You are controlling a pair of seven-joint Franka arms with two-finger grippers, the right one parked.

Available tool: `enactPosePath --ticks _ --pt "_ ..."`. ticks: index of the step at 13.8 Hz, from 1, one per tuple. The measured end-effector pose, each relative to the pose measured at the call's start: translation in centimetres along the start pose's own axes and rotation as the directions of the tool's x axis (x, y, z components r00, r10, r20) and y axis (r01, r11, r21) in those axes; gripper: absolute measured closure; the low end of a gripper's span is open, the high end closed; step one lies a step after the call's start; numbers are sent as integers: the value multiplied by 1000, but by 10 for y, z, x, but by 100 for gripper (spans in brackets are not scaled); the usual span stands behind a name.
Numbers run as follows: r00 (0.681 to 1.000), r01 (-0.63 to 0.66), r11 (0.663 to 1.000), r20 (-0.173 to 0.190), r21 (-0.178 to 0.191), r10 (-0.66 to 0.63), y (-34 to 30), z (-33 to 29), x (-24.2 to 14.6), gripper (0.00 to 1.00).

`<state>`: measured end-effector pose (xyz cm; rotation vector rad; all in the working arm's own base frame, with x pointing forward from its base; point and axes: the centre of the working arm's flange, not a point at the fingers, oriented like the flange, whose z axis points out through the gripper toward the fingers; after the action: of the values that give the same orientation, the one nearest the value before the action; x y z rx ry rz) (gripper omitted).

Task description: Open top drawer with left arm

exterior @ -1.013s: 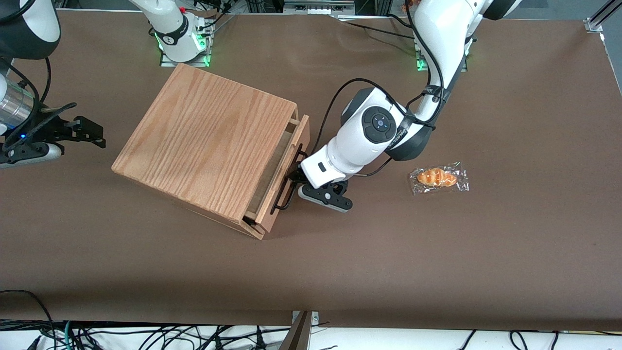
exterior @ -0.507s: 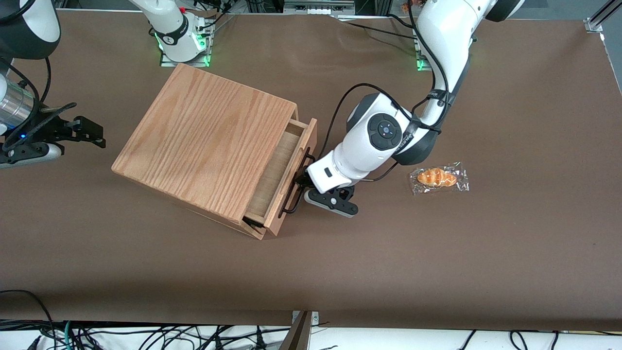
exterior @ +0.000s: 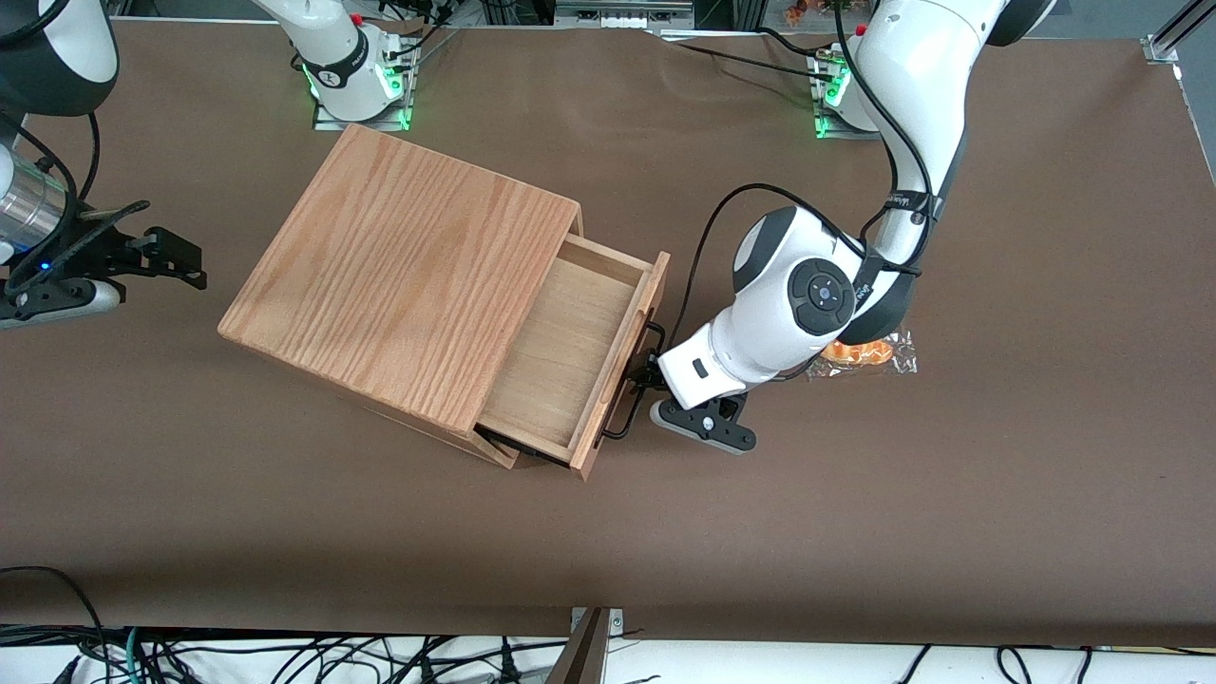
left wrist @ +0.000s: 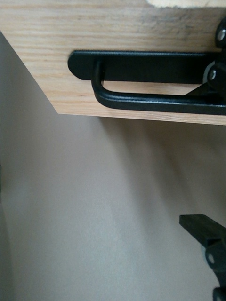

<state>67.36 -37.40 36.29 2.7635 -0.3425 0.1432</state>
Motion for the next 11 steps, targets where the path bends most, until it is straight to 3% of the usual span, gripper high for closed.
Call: enactPosePath --ticks 11 --pt "1000 -5 1000 4 2 5 -13 -4 3 0"
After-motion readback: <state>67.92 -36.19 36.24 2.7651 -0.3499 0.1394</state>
